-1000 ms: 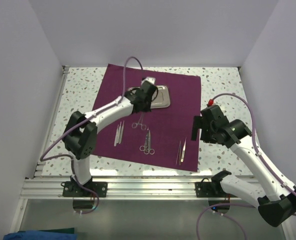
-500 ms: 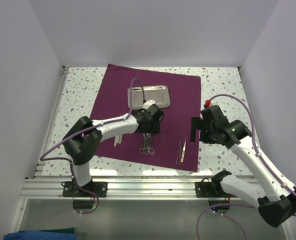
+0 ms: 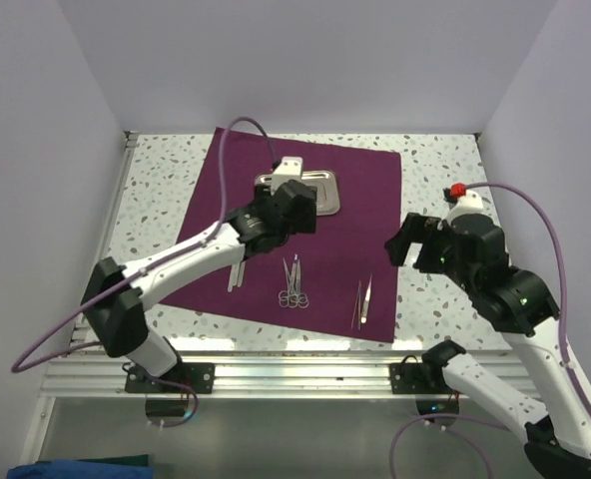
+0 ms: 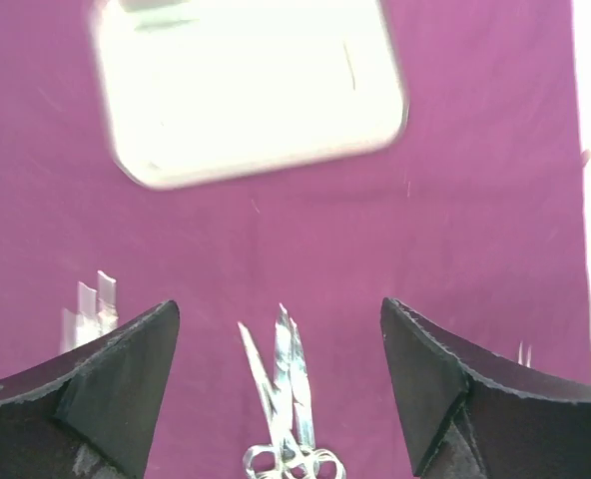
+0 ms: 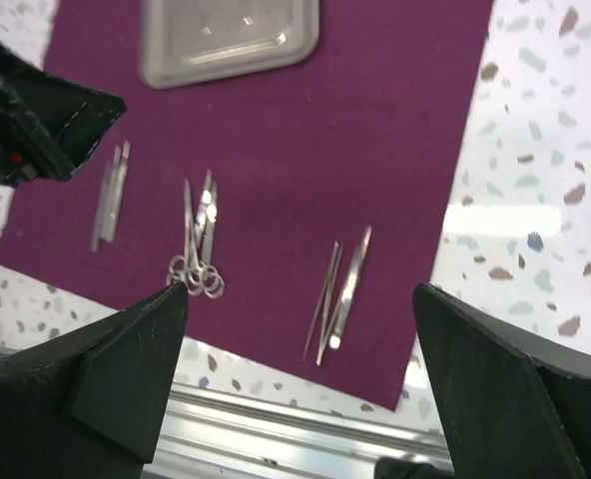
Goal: Open and lay out the surgical kit
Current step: Reset both arms
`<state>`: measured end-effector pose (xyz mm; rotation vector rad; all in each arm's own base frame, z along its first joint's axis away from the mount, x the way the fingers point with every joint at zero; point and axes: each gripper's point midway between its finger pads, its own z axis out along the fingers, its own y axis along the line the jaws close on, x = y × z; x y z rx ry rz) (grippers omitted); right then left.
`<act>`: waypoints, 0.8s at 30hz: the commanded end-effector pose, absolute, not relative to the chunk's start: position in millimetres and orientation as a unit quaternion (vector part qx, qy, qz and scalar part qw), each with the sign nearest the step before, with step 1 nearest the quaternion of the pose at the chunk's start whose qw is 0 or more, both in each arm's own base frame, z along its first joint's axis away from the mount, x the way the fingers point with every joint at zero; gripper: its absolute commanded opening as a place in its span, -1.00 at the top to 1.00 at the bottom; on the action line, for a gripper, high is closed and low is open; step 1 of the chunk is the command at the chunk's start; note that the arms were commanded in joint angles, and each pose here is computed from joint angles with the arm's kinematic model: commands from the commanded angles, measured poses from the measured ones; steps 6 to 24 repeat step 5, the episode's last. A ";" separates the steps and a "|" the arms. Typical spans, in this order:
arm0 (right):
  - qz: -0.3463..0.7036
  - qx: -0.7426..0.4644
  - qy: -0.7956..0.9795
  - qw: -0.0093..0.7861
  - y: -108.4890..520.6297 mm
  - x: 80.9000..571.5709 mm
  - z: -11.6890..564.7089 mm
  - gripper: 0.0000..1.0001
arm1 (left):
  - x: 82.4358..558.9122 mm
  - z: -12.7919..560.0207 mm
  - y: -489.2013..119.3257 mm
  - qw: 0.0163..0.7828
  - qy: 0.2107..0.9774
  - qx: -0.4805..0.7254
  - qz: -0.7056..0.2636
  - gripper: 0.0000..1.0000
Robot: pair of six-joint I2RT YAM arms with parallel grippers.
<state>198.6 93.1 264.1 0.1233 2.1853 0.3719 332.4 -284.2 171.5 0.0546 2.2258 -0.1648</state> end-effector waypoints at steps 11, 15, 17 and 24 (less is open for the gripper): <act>0.168 0.048 0.819 0.547 94.5 226.1 342.1 -0.97 | 346.5 268.3 -208.8 0.560 0.828 -0.013 -0.026 -0.85; 0.168 0.048 0.819 0.547 94.5 226.1 342.1 -0.97 | 346.5 268.3 -208.8 0.560 0.828 -0.013 -0.026 -0.85; 0.168 0.048 0.819 0.547 94.5 226.1 342.1 -0.97 | 346.5 268.3 -208.8 0.560 0.828 -0.013 -0.026 -0.85; 0.168 0.048 0.819 0.547 94.5 226.1 342.1 -0.97 | 346.5 268.3 -208.8 0.560 0.828 -0.013 -0.026 -0.85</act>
